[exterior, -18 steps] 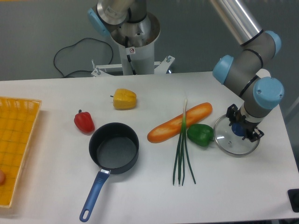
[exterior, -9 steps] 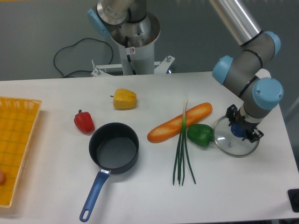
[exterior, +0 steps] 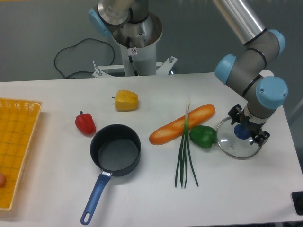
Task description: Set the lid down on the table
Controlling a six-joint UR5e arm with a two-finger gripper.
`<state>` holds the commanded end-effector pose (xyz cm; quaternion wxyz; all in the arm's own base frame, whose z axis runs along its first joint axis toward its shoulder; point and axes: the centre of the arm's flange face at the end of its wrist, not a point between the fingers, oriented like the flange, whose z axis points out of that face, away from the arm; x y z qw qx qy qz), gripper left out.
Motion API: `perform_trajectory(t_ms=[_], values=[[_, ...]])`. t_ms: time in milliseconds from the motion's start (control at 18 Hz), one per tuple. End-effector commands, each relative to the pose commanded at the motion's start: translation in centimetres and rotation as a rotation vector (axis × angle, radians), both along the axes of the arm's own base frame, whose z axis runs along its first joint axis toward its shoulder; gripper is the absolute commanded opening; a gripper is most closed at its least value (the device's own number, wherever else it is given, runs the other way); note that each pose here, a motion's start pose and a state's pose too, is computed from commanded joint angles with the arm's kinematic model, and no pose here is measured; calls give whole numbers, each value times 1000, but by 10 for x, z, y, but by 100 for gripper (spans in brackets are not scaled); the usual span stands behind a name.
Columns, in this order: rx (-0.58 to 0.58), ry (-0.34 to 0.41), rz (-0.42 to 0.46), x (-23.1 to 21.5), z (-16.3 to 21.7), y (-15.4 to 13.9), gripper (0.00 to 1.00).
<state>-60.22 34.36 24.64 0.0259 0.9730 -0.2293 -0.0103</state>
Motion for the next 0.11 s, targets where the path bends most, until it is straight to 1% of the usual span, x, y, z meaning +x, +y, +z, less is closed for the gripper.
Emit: perform_trajectory(t_ms=[111], values=[[1, 4, -6, 0, 3, 0, 100]])
